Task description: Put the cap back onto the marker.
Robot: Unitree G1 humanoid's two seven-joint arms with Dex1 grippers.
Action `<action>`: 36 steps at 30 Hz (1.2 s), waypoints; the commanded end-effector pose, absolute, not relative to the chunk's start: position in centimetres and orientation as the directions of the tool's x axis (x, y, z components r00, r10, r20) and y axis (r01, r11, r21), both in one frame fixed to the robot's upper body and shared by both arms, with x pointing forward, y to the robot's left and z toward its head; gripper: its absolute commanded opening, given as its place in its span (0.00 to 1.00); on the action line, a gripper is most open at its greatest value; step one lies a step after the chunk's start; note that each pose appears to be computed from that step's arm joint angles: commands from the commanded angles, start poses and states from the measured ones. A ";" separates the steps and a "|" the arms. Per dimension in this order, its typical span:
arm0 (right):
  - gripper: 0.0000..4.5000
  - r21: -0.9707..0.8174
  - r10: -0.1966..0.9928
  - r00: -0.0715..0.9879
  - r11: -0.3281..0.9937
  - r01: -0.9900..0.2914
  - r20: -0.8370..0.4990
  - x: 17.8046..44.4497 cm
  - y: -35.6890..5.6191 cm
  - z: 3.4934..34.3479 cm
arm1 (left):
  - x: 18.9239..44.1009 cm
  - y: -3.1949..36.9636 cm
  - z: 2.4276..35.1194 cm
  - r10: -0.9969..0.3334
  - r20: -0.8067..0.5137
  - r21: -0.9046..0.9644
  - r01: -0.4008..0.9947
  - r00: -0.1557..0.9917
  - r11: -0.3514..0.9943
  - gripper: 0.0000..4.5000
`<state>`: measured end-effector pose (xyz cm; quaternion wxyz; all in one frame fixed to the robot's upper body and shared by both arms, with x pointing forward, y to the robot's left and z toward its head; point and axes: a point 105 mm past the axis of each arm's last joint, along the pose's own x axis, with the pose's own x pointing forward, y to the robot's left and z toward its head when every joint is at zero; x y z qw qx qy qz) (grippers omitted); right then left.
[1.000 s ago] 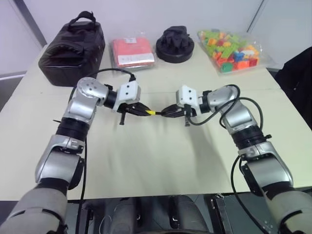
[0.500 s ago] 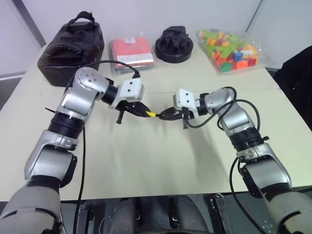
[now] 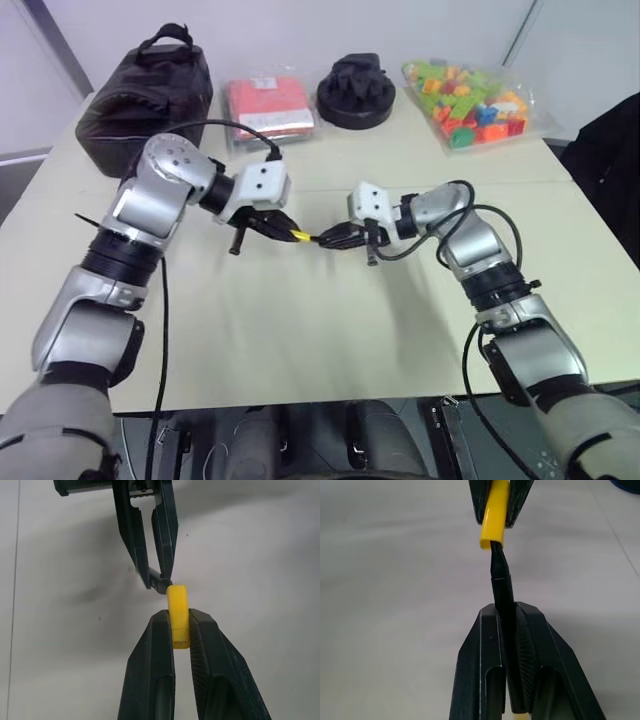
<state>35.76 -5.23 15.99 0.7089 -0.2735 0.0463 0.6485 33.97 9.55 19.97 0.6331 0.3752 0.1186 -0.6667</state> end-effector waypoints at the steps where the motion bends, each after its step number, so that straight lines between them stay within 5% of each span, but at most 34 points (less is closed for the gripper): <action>1: 0.00 -0.402 0.923 0.232 0.095 -0.910 -0.307 36.8 -4.4 19.7 | 31.7 7.8 18.9 -0.729 -0.679 0.243 0.913 -0.080 -0.327 0.01; 36: 0.00 -0.384 0.928 0.211 0.082 -0.920 -0.308 36.8 -2.4 18.7 | 31.2 10.9 16.6 -0.578 -0.815 0.203 0.919 -0.032 -0.337 0.01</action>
